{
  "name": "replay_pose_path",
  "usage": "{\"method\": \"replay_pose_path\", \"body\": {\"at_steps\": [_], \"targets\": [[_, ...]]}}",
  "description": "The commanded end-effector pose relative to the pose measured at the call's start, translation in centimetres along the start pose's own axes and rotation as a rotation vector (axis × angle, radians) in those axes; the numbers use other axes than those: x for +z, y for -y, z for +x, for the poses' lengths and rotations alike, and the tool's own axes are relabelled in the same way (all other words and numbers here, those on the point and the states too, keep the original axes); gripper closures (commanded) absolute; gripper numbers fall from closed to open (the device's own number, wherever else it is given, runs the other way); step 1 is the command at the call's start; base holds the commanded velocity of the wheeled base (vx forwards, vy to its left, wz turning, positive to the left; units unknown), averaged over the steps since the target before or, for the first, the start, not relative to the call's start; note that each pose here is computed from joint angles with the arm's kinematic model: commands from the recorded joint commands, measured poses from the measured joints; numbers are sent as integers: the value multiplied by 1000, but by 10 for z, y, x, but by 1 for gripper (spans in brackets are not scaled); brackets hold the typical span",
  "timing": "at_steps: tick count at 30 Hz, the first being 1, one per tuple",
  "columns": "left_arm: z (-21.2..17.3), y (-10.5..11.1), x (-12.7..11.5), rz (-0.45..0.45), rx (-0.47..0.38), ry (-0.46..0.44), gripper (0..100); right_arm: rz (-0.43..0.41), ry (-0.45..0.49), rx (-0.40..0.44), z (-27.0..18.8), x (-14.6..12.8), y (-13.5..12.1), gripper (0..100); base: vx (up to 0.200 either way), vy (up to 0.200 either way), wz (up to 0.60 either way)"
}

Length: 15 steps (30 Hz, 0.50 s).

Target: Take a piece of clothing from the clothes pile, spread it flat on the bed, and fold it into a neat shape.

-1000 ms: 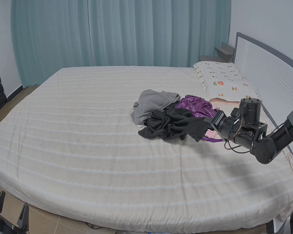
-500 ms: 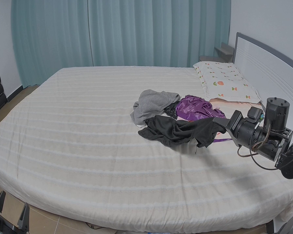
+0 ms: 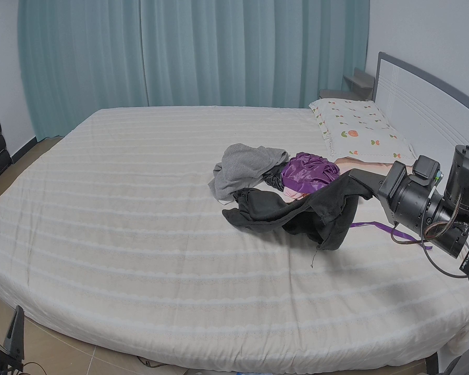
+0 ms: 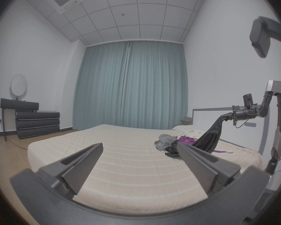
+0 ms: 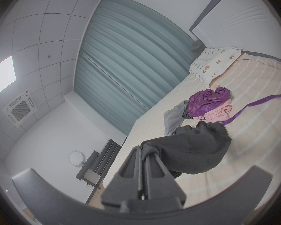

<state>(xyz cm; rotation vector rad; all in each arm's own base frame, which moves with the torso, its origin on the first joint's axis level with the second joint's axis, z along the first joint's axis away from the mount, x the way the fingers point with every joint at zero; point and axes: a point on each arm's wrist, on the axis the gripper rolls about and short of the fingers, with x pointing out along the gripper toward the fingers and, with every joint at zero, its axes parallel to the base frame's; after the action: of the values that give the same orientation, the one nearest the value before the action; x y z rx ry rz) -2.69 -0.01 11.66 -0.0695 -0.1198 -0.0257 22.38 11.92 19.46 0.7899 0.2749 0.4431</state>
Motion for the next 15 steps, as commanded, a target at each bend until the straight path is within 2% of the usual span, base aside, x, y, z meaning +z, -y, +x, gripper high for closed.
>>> {"method": "replay_pose_path", "body": {"at_steps": [1, 2, 3, 5, 6, 7, 8, 9, 12, 13, 15], "targets": [[78, 7, 44, -70, -143, -283, 0, -32, 31, 89, -10, 7, -21, 100, 0, 0, 0], [81, 8, 44, -71, -153, -290, 0, -33, 32, 90, -10, 7, -21, 100, 0, 0, 0], [97, 12, 41, -73, -210, -336, 0, -43, 35, 104, -12, 8, -25, 100, 0, 0, 0], [119, 19, 33, -73, -262, -428, 0, -46, 36, 131, -17, 8, -31, 100, 0, 0, 0], [121, 20, 31, -72, -266, -442, 0, -47, 38, 135, -18, 8, -32, 100, 0, 0, 0], [136, 26, 21, -67, -291, -522, 0, -47, 44, 157, -24, 10, -37, 100, 0, 0, 0], [137, 26, 20, -67, -294, -528, 0, -47, 44, 157, -24, 11, -37, 100, 0, 0, 0], [152, 33, 7, -58, -309, -618, 0, -48, 34, 173, -26, 9, -40, 100, 0, 0, 0], [165, 37, -2, -56, -314, -678, 0, -48, 24, 169, -26, 7, -38, 100, 0, 0, 0], [182, 45, -15, -47, -327, -742, 0, -48, 9, 176, -27, 3, -40, 100, 0, 0, 0], [199, 52, -28, -55, -328, -779, 0, -48, 5, 178, -27, 2, -40, 100, 0, 0, 0]]}}
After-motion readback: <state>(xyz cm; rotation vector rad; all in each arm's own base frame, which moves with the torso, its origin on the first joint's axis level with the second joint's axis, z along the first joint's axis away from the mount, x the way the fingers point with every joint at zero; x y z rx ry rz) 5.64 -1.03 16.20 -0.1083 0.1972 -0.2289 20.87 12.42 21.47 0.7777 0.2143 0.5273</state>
